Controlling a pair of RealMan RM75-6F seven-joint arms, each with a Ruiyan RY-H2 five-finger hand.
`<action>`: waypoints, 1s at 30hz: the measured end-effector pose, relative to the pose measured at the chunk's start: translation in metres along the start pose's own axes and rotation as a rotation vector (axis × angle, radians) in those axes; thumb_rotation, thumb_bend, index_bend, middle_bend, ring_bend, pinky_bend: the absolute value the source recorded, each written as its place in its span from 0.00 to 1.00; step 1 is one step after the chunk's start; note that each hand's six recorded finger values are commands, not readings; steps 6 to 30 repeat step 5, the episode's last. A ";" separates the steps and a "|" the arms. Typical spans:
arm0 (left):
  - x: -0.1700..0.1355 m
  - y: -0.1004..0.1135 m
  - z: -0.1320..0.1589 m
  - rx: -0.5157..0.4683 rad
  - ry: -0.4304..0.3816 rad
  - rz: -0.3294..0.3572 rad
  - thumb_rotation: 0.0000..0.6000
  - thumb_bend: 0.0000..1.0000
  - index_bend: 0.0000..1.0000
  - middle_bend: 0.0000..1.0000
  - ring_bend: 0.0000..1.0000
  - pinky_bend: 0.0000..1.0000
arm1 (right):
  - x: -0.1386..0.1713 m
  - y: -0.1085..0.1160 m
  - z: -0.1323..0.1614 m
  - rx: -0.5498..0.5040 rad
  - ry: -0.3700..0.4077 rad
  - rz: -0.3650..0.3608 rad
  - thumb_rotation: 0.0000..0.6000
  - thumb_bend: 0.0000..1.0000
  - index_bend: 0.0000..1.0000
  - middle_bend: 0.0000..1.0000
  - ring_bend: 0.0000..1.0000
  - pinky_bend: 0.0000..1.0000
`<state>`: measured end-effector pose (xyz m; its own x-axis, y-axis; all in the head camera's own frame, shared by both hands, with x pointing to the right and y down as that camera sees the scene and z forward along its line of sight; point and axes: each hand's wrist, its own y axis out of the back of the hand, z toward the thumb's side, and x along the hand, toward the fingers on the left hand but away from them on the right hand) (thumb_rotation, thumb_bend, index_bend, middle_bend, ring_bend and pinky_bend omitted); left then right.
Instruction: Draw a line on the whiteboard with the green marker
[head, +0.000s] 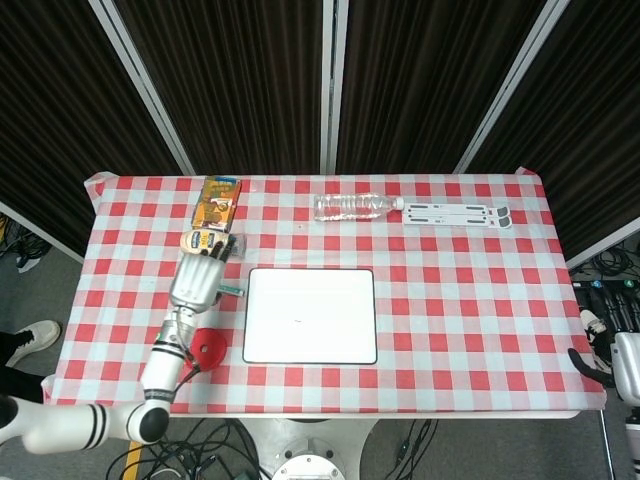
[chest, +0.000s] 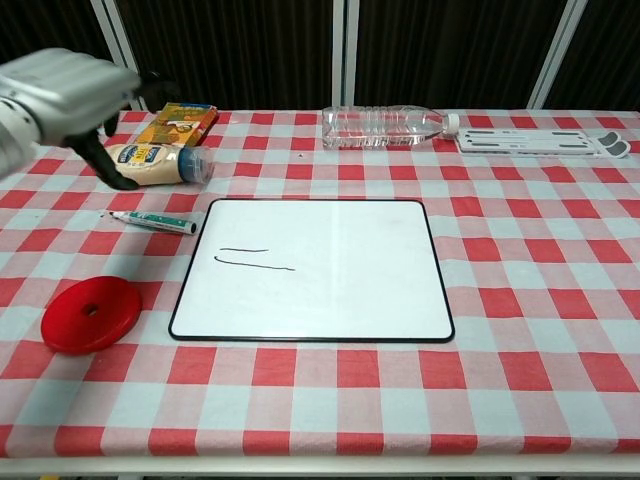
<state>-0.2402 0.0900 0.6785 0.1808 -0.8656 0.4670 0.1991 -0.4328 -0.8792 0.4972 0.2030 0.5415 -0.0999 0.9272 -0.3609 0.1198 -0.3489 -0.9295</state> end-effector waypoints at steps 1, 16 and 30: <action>-0.003 0.003 -0.013 -0.038 0.017 0.011 1.00 0.07 0.10 0.20 0.25 0.41 | 0.000 -0.001 -0.001 -0.004 -0.003 0.002 1.00 0.15 0.00 0.02 0.00 0.00; -0.028 0.012 -0.075 -0.203 0.086 0.061 1.00 0.06 0.10 0.17 0.13 0.15 | -0.001 -0.002 0.000 -0.033 0.012 -0.003 1.00 0.17 0.00 0.01 0.00 0.00; -0.028 0.012 -0.075 -0.203 0.086 0.061 1.00 0.06 0.10 0.17 0.13 0.15 | -0.001 -0.002 0.000 -0.033 0.012 -0.003 1.00 0.17 0.00 0.01 0.00 0.00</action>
